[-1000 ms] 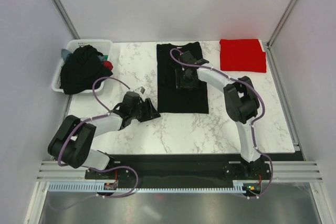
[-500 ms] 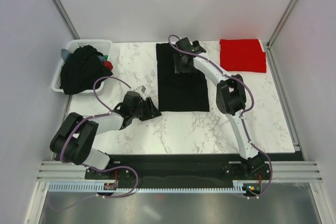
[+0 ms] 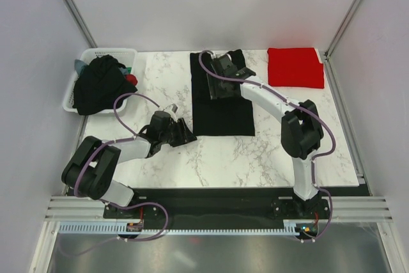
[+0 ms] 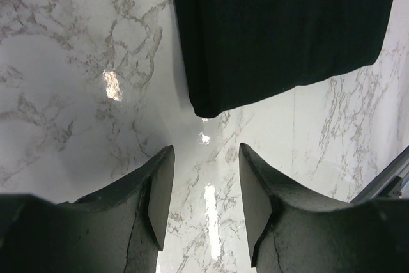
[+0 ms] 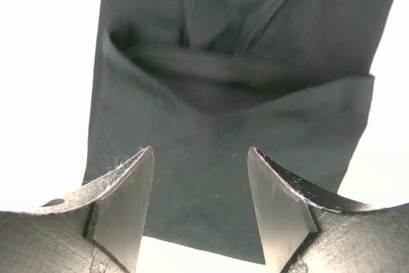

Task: Fold and stack the t-shirts
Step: Fold the tshirt

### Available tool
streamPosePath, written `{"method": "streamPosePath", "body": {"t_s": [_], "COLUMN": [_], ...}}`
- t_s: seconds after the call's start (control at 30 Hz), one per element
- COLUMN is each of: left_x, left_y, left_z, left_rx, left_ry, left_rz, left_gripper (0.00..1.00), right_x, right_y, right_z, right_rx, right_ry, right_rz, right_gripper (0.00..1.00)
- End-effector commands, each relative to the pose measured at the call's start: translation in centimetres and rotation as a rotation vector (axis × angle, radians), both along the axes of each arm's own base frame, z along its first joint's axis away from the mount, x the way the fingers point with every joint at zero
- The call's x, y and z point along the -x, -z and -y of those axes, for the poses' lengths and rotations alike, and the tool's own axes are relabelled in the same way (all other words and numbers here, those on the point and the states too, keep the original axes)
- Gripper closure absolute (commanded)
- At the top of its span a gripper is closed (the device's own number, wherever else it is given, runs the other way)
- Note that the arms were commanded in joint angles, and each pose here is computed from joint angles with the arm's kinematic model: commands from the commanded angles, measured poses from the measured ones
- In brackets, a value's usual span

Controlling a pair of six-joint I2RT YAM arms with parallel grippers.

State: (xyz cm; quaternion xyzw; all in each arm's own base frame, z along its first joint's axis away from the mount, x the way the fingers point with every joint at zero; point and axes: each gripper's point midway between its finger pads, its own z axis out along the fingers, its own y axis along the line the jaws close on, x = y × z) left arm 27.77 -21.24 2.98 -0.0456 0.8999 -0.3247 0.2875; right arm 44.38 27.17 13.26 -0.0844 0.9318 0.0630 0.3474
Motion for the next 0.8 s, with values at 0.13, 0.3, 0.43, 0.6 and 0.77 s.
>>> {"method": "streamPosePath", "body": {"t_s": [0.13, 0.3, 0.43, 0.6, 0.77], "left_x": [-0.2, -0.3, -0.3, -0.3, -0.3], "left_y": [0.1, 0.1, 0.1, 0.1, 0.0], "left_z": [0.1, 0.2, 0.2, 0.2, 0.0], "left_rx": [0.013, 0.014, 0.013, 0.016, 0.014], "left_ry": [-0.013, -0.011, -0.012, -0.014, -0.017], "left_rz": [0.003, 0.004, 0.002, 0.007, 0.011], "left_gripper": [0.48, 0.48, 0.48, 0.48, 0.48], "right_x": [1.2, -0.4, -2.8, -8.2, -9.5], "right_y": [5.8, 7.2, 7.6, 6.1, 2.2], "right_z": [-0.8, -0.9, -0.1, 0.9, 1.1], "right_rx": [-0.045, 0.004, 0.075, 0.014, -0.044], "right_ry": [-0.019, -0.010, 0.025, 0.106, 0.099], "right_rz": [-0.142, -0.138, -0.115, -0.048, -0.012], "right_gripper": [0.34, 0.34, 0.32, 0.32, 0.31]}}
